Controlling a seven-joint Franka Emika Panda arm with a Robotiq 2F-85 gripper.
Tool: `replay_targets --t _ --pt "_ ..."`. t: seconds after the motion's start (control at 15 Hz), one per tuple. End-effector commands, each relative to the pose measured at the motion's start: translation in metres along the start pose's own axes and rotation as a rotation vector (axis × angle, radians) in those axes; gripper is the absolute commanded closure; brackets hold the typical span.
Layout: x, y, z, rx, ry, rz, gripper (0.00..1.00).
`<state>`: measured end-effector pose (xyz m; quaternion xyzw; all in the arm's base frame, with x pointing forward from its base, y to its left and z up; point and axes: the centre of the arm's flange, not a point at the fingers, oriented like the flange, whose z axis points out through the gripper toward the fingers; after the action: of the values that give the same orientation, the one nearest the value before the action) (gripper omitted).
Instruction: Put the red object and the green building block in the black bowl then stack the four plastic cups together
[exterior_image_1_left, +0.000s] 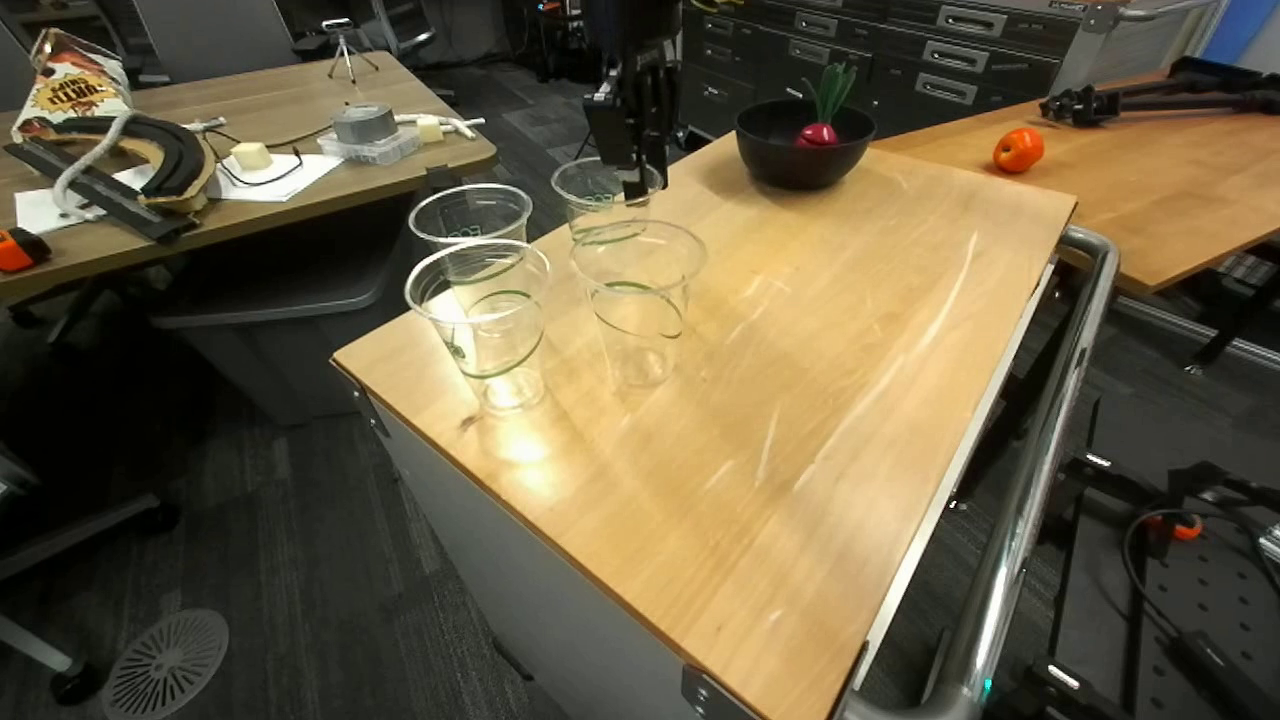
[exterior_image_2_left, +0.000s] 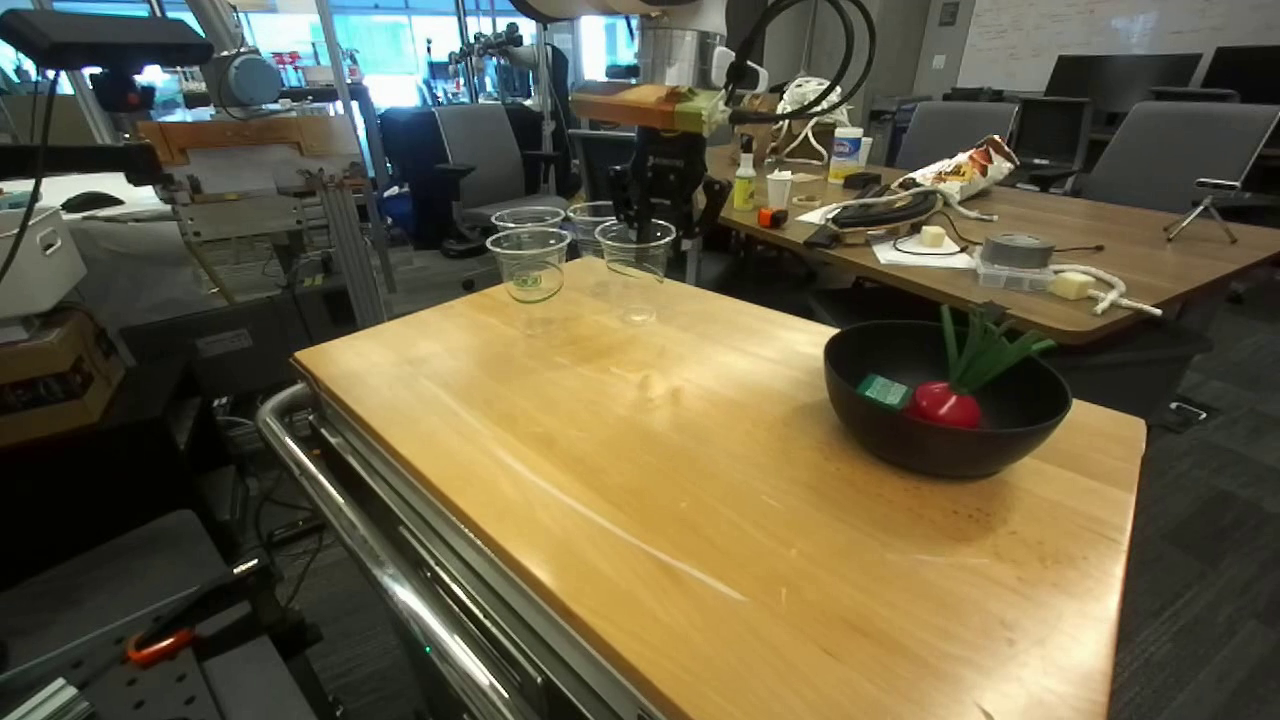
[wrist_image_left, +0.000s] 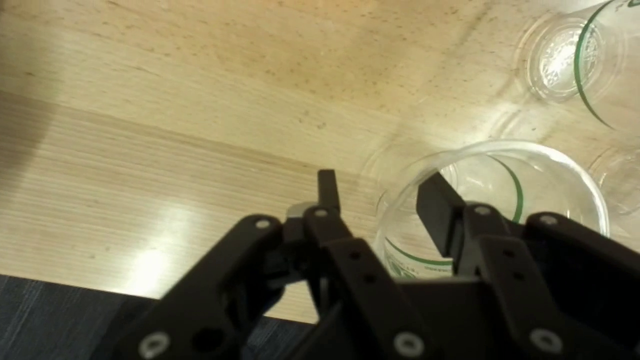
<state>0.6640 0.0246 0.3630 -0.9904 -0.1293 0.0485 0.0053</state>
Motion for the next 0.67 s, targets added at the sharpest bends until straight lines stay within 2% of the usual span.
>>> replay_targets --t 0.0,0.13,0.4,0.6 --pt "0.006 0.002 -0.014 0.042 0.045 -0.007 0.87" --pt "0.002 -0.001 -0.026 0.049 0.068 -0.017 0.99" --pt "-0.008 -0.008 -0.061 0.093 0.146 -0.035 0.99" --pt "-0.024 -0.012 -0.098 0.095 0.179 -0.054 0.99"
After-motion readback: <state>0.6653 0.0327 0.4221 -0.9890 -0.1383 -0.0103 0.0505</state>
